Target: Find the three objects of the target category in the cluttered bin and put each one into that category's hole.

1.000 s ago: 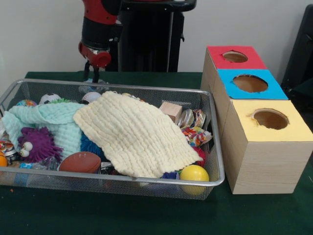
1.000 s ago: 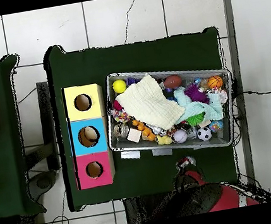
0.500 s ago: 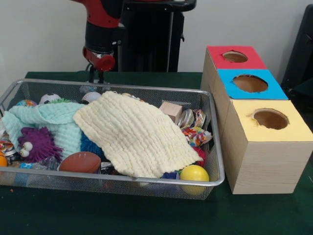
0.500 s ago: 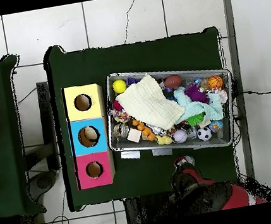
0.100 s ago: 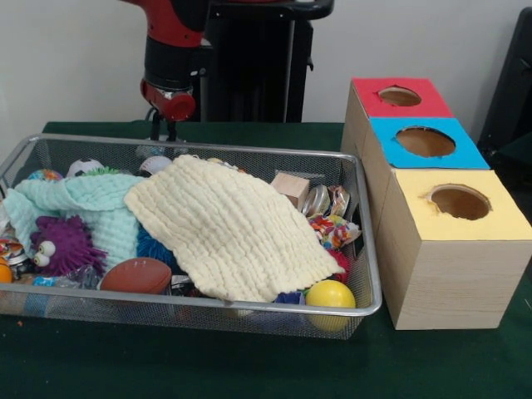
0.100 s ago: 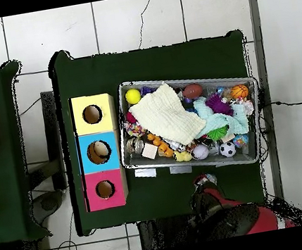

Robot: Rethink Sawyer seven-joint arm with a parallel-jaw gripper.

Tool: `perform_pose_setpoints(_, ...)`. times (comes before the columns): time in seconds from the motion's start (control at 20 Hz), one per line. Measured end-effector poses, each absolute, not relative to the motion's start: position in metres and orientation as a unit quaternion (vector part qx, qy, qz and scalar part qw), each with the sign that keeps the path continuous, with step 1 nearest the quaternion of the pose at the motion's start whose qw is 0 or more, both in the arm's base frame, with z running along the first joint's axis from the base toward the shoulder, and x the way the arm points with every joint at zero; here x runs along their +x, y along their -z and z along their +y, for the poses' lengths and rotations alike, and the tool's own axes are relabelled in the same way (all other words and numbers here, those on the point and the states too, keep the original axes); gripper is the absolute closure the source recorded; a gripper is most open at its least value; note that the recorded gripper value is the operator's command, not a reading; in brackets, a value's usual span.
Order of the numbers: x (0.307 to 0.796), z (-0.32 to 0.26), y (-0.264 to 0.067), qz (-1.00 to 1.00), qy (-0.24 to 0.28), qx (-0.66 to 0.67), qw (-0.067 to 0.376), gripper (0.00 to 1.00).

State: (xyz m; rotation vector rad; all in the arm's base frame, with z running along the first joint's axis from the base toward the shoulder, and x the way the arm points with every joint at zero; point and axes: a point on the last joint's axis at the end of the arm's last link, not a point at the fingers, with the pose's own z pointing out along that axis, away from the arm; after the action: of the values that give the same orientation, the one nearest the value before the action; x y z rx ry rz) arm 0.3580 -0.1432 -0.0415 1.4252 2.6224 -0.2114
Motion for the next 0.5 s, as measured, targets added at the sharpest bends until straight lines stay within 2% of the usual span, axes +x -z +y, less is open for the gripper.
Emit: perform_pose_setpoints(0.5, 0.3599, -0.1441, 0.0447, 0.878, 0.088, 0.47, 0.03, 0.0)
